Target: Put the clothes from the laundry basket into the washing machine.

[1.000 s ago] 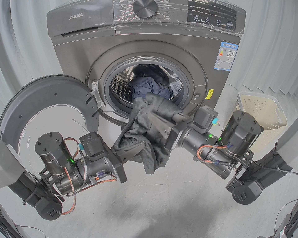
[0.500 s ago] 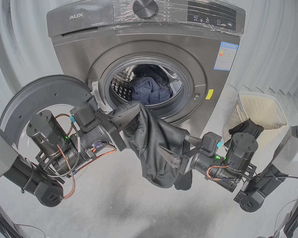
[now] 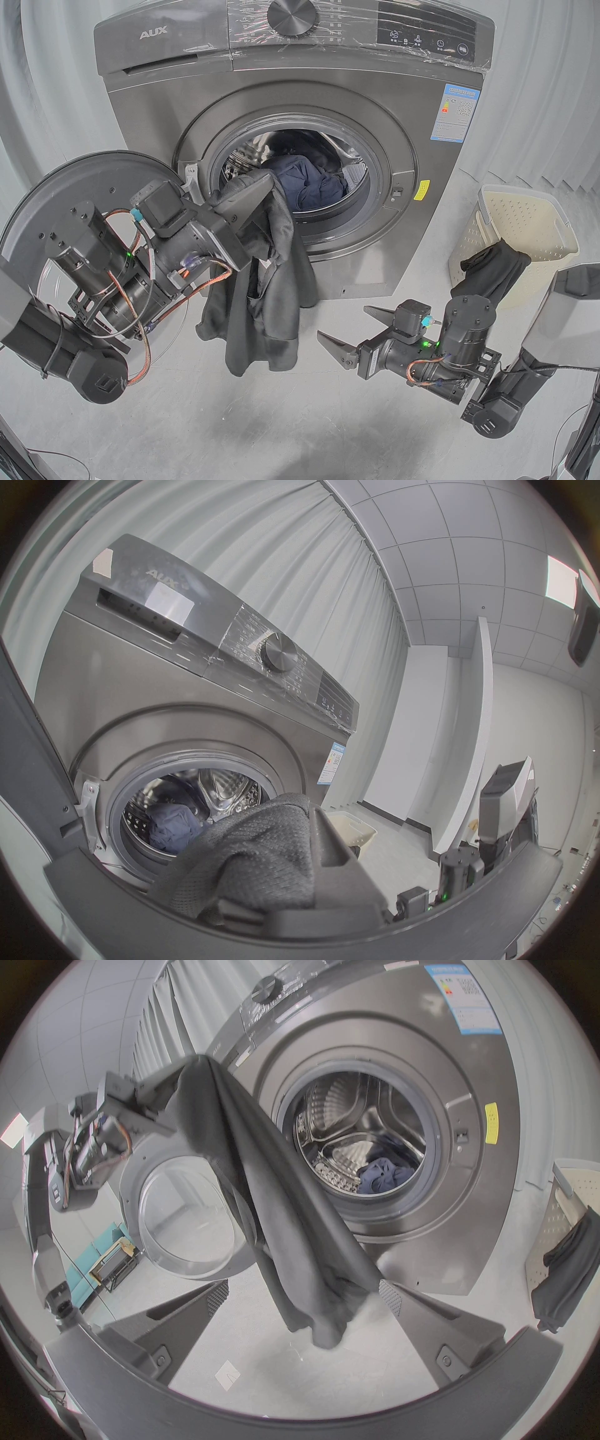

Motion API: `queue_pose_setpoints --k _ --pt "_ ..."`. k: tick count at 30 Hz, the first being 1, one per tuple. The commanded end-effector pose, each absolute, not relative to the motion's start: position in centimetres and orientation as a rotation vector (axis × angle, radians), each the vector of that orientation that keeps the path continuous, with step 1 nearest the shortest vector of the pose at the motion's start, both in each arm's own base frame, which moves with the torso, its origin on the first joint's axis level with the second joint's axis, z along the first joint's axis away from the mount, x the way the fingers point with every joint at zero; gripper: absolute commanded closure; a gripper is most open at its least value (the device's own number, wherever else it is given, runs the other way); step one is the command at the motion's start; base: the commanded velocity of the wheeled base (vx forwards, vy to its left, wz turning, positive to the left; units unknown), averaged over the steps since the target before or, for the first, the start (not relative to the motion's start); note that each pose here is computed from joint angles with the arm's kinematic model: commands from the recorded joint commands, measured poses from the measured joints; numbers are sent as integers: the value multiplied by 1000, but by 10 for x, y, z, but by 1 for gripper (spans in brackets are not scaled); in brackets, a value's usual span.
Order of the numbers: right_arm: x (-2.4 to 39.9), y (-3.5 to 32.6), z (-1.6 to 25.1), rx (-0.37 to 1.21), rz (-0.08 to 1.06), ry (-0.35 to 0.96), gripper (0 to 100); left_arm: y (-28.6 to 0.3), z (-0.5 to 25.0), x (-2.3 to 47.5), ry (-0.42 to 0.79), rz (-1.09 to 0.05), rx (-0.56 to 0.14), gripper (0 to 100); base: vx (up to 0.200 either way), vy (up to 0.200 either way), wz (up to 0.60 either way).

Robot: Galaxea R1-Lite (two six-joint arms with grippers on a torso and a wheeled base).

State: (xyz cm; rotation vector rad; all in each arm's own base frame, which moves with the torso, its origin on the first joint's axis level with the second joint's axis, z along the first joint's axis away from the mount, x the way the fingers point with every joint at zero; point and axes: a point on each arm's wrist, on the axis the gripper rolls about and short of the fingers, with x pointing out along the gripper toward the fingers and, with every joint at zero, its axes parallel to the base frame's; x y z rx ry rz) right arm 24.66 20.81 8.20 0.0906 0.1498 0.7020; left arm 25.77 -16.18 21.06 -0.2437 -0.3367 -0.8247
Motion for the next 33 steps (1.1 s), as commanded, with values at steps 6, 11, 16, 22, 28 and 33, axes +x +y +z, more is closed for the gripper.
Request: queue_pose_setpoints --k 6,11,16,22,28,33 --pt "268 231 67 78 717 130 0 -163 219 264 -376 -790 -257 100 0 0 0" --pt "270 244 68 81 744 106 0 -165 221 268 -387 -774 -264 100 0 0 0" --pt "261 255 67 80 785 110 0 -162 217 276 -383 -741 -260 100 0 0 0" --pt "262 260 62 80 799 113 0 -161 218 281 -389 -725 -262 100 0 0 0" --pt "278 271 62 102 831 64 0 -162 219 279 -391 -728 -263 100 0 0 0" --pt "306 277 57 119 817 41 0 -163 220 277 -402 -735 -266 100 0 0 0"
